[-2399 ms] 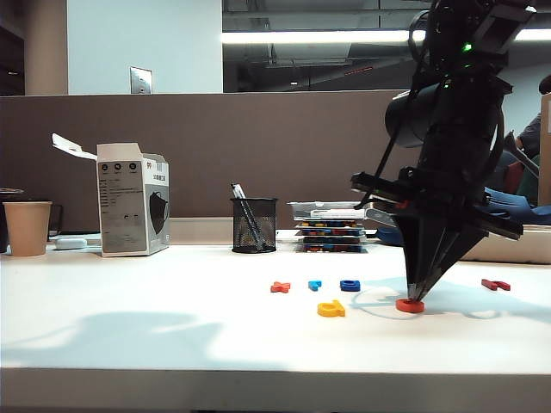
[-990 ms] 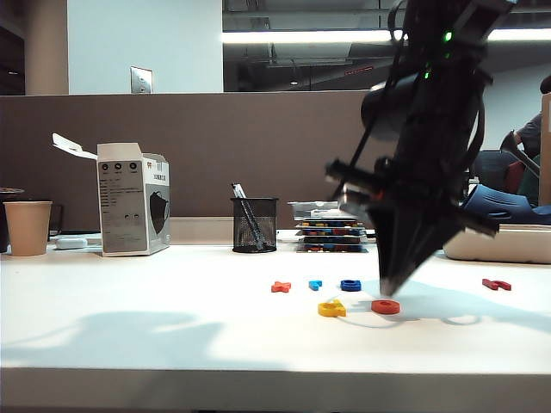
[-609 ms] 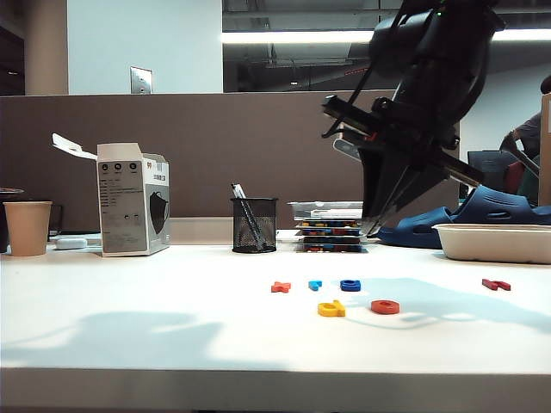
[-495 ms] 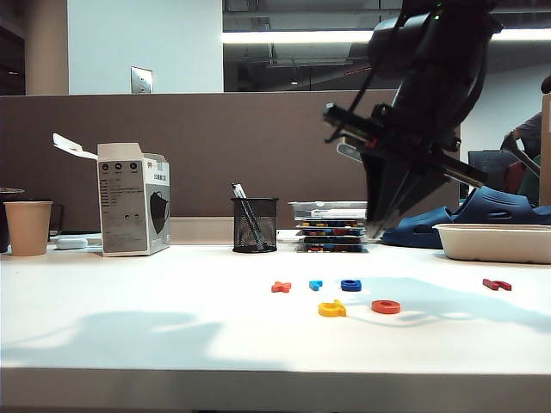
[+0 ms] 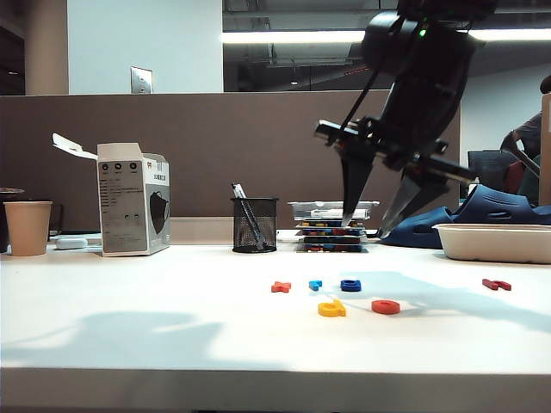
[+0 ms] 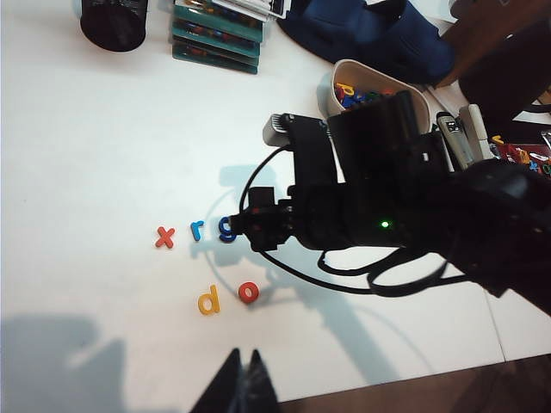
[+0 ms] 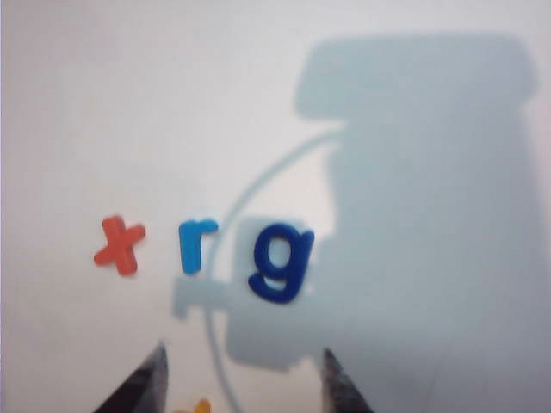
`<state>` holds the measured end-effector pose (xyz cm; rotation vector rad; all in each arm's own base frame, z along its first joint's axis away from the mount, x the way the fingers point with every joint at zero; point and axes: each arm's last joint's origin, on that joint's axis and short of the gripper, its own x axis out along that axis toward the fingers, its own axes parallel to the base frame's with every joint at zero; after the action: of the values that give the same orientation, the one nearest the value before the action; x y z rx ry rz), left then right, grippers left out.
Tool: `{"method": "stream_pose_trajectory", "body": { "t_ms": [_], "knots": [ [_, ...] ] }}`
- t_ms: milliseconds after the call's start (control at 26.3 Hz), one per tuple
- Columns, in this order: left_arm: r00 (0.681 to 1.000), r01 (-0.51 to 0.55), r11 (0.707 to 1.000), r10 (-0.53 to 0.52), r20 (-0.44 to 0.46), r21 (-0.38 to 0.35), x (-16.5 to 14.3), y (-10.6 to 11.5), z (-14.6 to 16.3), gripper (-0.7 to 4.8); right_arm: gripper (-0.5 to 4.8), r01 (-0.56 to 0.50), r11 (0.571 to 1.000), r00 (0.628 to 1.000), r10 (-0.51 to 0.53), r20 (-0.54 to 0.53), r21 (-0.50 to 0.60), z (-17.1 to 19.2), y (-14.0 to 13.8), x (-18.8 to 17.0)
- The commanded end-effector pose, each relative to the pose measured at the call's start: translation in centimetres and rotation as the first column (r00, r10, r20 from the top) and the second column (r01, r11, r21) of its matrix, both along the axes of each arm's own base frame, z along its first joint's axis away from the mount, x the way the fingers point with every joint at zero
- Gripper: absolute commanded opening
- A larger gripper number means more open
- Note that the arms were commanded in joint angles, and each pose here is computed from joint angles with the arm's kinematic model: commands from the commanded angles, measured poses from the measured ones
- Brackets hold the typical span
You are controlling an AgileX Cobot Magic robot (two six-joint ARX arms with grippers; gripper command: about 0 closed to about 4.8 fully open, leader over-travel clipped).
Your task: Select the appropriate letters from the row of letter magnets placed on the table to arrange into the word "dog".
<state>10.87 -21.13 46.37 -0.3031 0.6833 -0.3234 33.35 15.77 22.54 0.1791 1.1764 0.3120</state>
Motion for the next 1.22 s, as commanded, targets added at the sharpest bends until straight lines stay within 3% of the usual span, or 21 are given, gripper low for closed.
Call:
{"method": "stream_pose_trajectory", "body": {
  "t_ms": [38,343,571,1219],
  "knots": [
    [1.0,-0.009,1.0,0.009,0.006,-0.011,0.0,0.1,0.2,-0.05,2.25,0.015,1.0,1.0,-0.015,-0.026,-0.007,-1.6,0.4,0.7],
    [1.0,-0.009,1.0,0.009,0.006,-0.011,0.0,0.1,0.2,-0.05,2.26,0.018,0.999,0.997,-0.02,-0.069,-0.029,-4.4,0.8,1.6],
    [1.0,-0.009,1.0,0.009,0.006,-0.011,0.0,0.1,0.2,-0.05,2.58,0.017,0.999,0.998,-0.019,-0.068,-0.029,-4.9,0.9,1.8],
    [1.0,-0.009,1.0,0.009,0.006,-0.011,0.0,0.1,0.2,-0.05,2.57,0.041,0.995,0.994,-0.049,-0.1,-0.087,-6.3,1.4,1.9]
  ]
}}
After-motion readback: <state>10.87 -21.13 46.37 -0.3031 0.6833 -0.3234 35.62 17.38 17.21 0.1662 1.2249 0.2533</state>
